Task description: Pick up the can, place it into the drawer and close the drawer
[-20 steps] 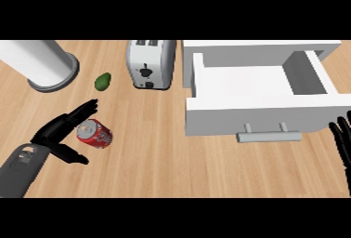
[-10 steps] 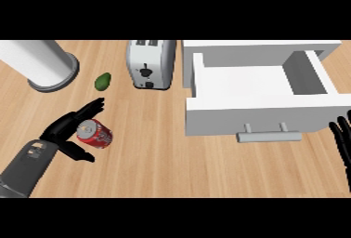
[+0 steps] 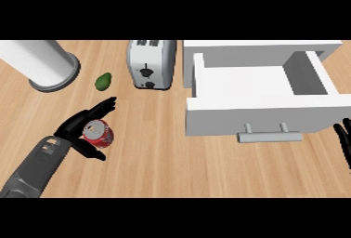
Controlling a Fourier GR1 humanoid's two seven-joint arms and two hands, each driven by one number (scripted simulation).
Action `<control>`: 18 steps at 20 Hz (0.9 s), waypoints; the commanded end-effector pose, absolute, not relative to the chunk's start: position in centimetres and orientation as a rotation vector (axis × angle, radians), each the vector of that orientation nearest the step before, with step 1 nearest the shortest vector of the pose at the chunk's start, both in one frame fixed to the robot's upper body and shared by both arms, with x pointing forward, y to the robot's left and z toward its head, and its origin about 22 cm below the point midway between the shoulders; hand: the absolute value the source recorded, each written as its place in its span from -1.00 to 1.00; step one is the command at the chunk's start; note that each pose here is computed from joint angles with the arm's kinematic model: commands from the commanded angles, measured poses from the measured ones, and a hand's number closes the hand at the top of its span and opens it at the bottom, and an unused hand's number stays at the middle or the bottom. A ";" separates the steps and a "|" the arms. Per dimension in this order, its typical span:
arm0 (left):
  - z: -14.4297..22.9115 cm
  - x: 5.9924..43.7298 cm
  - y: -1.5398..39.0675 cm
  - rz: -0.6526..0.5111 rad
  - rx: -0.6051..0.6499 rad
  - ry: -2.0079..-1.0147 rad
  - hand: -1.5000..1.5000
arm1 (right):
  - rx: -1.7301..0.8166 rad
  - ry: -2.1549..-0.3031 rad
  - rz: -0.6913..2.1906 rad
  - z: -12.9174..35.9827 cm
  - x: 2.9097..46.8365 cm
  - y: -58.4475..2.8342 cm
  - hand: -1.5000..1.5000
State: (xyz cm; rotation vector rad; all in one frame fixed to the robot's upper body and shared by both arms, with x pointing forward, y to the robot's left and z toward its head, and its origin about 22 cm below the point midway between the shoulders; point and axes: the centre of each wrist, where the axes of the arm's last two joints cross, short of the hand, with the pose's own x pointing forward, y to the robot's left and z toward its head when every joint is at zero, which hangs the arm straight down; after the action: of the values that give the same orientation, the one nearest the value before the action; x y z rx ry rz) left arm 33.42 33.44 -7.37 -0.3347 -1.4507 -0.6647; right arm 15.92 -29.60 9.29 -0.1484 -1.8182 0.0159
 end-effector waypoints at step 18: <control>-6.9 34.9 28.8 -0.638 -0.731 -1.483 1.00 | -0.154 -1.805 -0.009 9.0 14.2 -29.7 -1.00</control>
State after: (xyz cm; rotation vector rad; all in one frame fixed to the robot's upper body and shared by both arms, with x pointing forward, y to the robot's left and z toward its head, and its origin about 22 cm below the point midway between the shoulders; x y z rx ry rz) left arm 34.05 29.61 -7.73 -0.4900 -1.4498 -0.6721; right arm 15.00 -29.71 9.04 -0.1572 -1.8114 -0.0127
